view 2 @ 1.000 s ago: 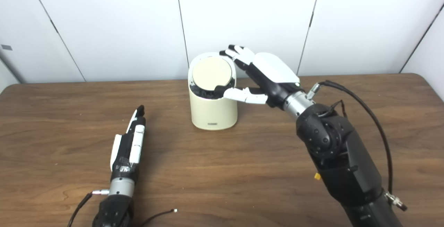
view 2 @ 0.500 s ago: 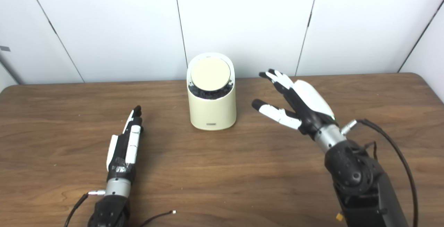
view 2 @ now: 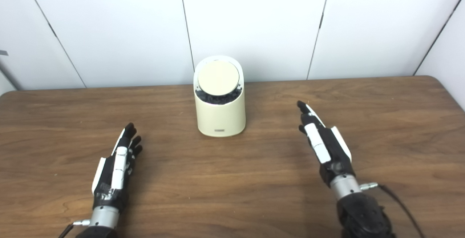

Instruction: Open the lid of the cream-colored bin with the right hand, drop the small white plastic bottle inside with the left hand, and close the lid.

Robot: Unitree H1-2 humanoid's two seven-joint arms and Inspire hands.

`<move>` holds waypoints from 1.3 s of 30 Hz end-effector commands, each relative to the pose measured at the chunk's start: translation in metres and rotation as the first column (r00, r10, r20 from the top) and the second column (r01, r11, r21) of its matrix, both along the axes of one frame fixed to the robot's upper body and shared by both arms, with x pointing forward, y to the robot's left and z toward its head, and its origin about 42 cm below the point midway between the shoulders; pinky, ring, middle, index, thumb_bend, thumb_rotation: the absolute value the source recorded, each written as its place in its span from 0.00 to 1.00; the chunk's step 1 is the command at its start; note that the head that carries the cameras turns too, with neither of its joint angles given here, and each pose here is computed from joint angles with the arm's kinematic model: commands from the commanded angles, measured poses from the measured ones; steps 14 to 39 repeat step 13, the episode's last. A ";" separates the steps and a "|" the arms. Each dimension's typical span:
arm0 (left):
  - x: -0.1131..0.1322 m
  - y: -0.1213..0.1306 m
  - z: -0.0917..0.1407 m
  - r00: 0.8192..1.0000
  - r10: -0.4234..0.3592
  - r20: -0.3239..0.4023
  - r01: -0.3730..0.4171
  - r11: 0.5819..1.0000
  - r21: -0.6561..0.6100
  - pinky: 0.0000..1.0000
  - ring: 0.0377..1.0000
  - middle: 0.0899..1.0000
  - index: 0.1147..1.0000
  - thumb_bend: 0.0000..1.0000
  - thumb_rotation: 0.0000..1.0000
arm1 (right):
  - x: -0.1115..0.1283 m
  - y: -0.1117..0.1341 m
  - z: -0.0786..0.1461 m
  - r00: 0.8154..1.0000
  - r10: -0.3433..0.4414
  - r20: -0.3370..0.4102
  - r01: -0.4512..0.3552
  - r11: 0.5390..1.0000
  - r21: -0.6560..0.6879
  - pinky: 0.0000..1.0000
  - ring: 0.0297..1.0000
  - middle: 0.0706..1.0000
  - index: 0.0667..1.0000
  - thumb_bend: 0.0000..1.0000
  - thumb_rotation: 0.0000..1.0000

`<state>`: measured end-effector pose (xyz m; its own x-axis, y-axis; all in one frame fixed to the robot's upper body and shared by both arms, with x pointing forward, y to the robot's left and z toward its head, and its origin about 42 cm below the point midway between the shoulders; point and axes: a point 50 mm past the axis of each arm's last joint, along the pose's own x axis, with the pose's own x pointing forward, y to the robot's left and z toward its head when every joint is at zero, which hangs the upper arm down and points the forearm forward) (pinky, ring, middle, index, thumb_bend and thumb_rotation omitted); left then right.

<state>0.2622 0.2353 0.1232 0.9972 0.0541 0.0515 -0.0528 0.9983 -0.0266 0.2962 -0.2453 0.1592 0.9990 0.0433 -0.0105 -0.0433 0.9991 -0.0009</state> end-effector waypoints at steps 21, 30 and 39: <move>-0.022 0.026 0.005 0.998 0.047 0.035 -0.046 0.999 -0.006 1.00 1.00 1.00 1.00 0.60 0.97 | -0.026 -0.007 -0.011 0.996 -0.034 0.082 0.028 0.997 0.079 1.00 1.00 1.00 0.98 0.58 0.98; -0.022 0.026 0.005 0.998 0.047 0.035 -0.046 0.999 -0.006 1.00 1.00 1.00 1.00 0.60 0.97 | -0.026 -0.007 -0.011 0.996 -0.034 0.082 0.028 0.997 0.079 1.00 1.00 1.00 0.98 0.58 0.98; -0.022 0.026 0.005 0.998 0.047 0.035 -0.046 0.999 -0.006 1.00 1.00 1.00 1.00 0.60 0.97 | -0.026 -0.007 -0.011 0.996 -0.034 0.082 0.028 0.997 0.079 1.00 1.00 1.00 0.98 0.58 0.98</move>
